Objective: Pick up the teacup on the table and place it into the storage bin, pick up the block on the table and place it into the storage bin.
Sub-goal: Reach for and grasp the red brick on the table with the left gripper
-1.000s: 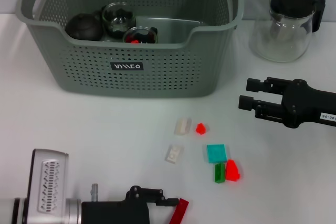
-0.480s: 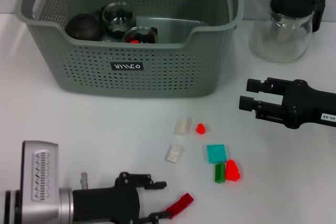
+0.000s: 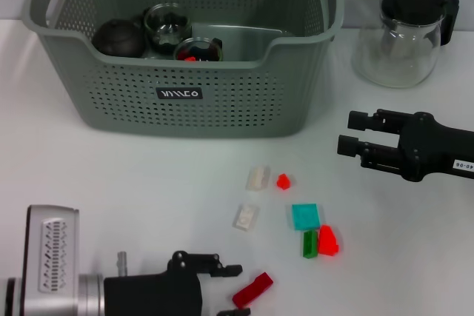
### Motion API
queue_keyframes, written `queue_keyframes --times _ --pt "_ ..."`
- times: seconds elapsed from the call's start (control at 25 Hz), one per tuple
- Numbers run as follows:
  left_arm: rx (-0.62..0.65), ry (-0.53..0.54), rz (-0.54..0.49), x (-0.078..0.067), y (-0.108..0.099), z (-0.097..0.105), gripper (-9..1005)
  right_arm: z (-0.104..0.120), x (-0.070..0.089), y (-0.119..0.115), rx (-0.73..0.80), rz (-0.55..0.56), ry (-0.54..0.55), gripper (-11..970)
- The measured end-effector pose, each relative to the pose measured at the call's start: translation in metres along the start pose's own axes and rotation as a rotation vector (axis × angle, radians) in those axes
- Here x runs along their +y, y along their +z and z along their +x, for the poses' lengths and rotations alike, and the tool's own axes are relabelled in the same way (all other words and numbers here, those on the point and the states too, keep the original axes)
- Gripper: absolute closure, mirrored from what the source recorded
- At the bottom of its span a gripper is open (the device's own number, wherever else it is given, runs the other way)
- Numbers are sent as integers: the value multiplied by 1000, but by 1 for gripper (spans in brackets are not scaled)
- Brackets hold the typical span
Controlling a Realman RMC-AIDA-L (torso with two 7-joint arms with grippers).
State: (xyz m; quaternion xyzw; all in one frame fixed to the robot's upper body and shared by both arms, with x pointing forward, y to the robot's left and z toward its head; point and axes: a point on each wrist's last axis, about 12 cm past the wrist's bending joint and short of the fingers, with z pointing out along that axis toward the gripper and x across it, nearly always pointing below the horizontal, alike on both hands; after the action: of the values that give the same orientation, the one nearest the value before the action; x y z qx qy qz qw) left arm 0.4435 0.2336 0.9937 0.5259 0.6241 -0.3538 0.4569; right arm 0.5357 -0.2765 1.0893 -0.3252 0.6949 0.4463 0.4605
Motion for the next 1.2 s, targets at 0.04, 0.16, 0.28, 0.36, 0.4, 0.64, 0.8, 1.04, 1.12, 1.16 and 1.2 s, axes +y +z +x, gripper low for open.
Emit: queue_keyframes --times 0.04,0.16,0.28,0.36,0.4,0.64,0.8,1.04,1.12,1.16,1.2 --pt "-1 -3 2 -1 1 0 463 0 0 0 0 1 0 322" --pt "-1 -11 1 -2 4 1 463 -1 -1 1 1 4 -2 322" --pt "-4 -15 -1 -2 6 1 463 -1 -1 1 0 4 -3 322" --pt "2 -14 -6 -2 7 1 463 -1 -1 2 0 4 -3 322" --pt "11 -16 -11 -1 8 2 464 -1 -1 2 0 4 -2 322" --pt "34 -15 -22 3 12 4 465 0 -1 0 1 8 0 321" --pt "35 -14 -28 5 10 3 466 0 -1 0 1 9 0 321" --pt "38 -13 -51 7 5 4 467 0 -1 0 1 9 0 321" --pt "31 -13 -46 7 5 3 468 0 -1 0 1 9 -1 320" --pt "25 -13 -42 6 5 3 468 0 -1 0 1 9 -1 320" --pt "21 -13 -38 6 5 2 468 -1 -1 1 1 8 -2 320"
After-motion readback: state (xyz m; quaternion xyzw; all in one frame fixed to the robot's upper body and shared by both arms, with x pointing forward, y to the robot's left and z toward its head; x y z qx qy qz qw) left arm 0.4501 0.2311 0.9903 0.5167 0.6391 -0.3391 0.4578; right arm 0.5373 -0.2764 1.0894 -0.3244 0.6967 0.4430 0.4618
